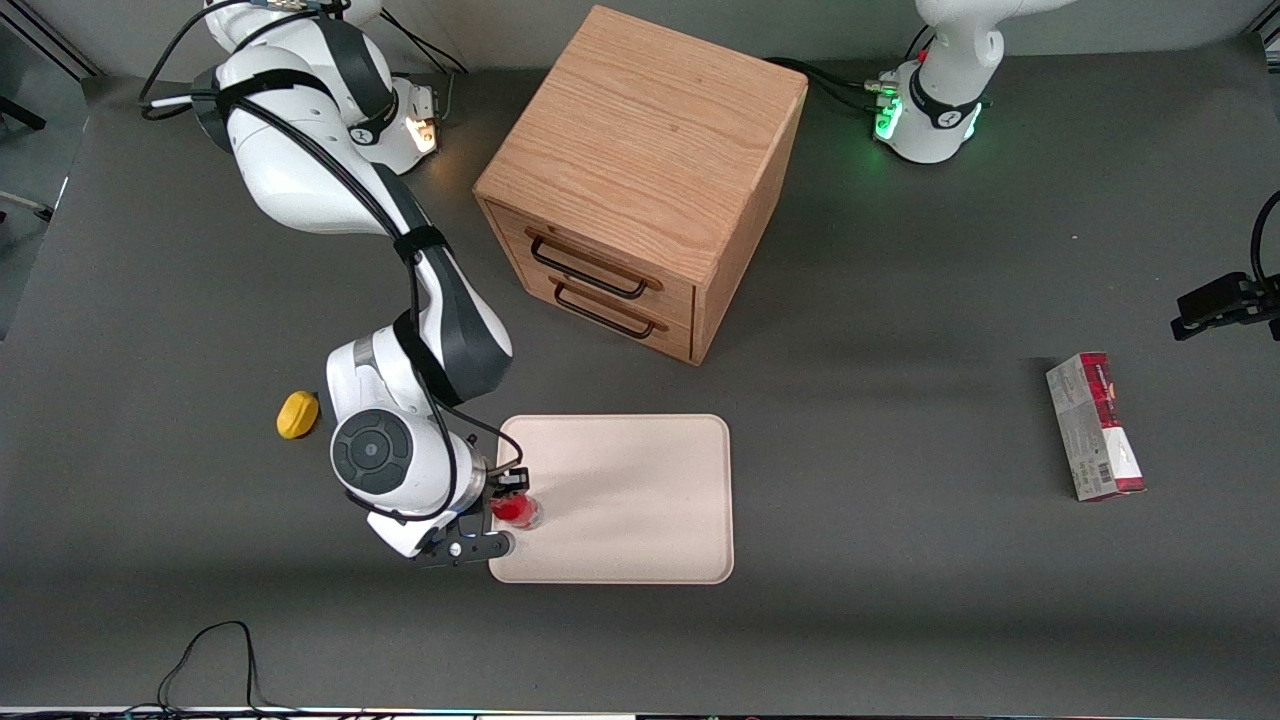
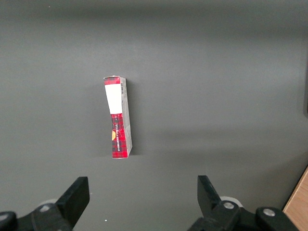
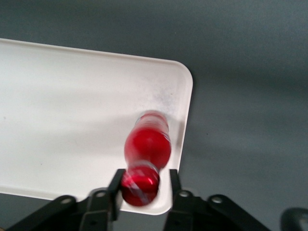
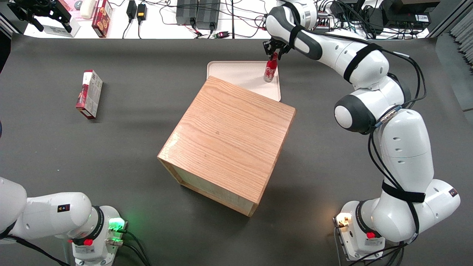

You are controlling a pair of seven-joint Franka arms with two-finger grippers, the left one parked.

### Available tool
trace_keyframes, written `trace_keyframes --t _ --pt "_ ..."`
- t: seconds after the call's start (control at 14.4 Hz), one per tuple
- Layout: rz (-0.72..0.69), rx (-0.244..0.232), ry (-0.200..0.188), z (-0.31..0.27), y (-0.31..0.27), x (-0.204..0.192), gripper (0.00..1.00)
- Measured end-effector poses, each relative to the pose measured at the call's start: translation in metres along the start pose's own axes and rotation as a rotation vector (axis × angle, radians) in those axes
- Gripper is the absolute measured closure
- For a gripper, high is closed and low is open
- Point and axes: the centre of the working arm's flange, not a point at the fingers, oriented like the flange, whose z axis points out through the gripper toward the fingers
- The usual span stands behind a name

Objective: Place coke bottle on tray
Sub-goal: 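Lower the bottle onto the tray and open the right gripper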

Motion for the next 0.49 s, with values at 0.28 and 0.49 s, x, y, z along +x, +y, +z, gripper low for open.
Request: trace_keyframes --t 0.28,0.49 --pt "0.000 0.003 0.015 -0.029 0.001 -0.003 0.12" --pt "-0.002 -0.004 -0.014 -0.077 0.004 -0.019 0.00"
